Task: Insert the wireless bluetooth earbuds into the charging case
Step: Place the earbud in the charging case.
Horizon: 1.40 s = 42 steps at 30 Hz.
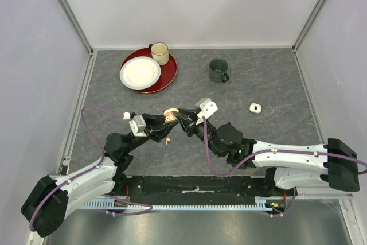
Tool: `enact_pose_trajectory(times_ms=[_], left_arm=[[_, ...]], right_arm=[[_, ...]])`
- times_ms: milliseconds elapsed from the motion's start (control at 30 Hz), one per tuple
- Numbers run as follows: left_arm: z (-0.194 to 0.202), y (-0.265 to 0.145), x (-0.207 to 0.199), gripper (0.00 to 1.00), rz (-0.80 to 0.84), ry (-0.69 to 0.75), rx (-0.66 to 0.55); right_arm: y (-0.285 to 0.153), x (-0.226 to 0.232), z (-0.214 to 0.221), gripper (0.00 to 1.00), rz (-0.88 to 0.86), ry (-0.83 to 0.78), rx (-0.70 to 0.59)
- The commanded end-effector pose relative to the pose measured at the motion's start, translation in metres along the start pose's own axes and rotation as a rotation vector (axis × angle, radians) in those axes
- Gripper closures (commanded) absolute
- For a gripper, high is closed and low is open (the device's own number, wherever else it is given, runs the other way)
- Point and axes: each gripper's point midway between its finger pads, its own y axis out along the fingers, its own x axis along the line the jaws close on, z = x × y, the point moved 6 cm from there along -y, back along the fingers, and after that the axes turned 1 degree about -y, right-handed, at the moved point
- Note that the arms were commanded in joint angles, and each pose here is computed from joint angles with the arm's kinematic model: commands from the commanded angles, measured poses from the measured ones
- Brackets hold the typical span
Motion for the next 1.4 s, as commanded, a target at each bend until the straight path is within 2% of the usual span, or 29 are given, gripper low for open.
enact_pose_trajectory(times_ms=[0, 667, 1033, 1100, 1133, 1200, 1233, 1300, 1333, 1367], left_arm=[[-0.032, 0.010, -0.006, 0.98, 0.043, 0.018, -0.115], [-0.037, 0.007, 0.006, 0.98, -0.072, 0.008, -0.143], [-0.034, 0.008, 0.004, 0.98, -0.051, 0.006, -0.134], [-0.034, 0.008, 0.003, 0.98, -0.040, 0.008, -0.130], [-0.034, 0.008, 0.002, 0.98, -0.034, 0.009, -0.130], [-0.033, 0.008, 0.001, 0.98, -0.028, 0.011, -0.128], [-0.032, 0.007, 0.001, 0.98, -0.028, 0.012, -0.126], [-0.032, 0.006, 0.002, 0.98, -0.037, 0.017, -0.125], [-0.031, 0.006, 0.003, 0.98, -0.041, 0.020, -0.121], [-0.032, 0.006, 0.003, 0.98, -0.042, 0.021, -0.124]], right_arm=[[-0.001, 0.002, 0.006, 1.00, -0.009, 0.004, -0.010], [-0.008, 0.009, 0.022, 1.00, -0.086, -0.127, 0.067], [-0.003, 0.020, 0.028, 1.00, -0.128, -0.125, 0.103], [-0.001, 0.021, 0.029, 0.95, -0.120, -0.119, 0.114], [0.001, 0.021, 0.025, 0.87, -0.110, -0.107, 0.111], [0.001, 0.023, 0.023, 0.78, -0.110, -0.094, 0.121], [0.002, 0.024, 0.017, 0.64, -0.106, -0.064, 0.113], [0.002, 0.024, 0.013, 0.50, -0.094, -0.023, 0.116], [0.001, 0.024, 0.005, 0.40, -0.091, -0.006, 0.100], [0.000, 0.023, 0.002, 0.34, -0.082, 0.013, 0.093]])
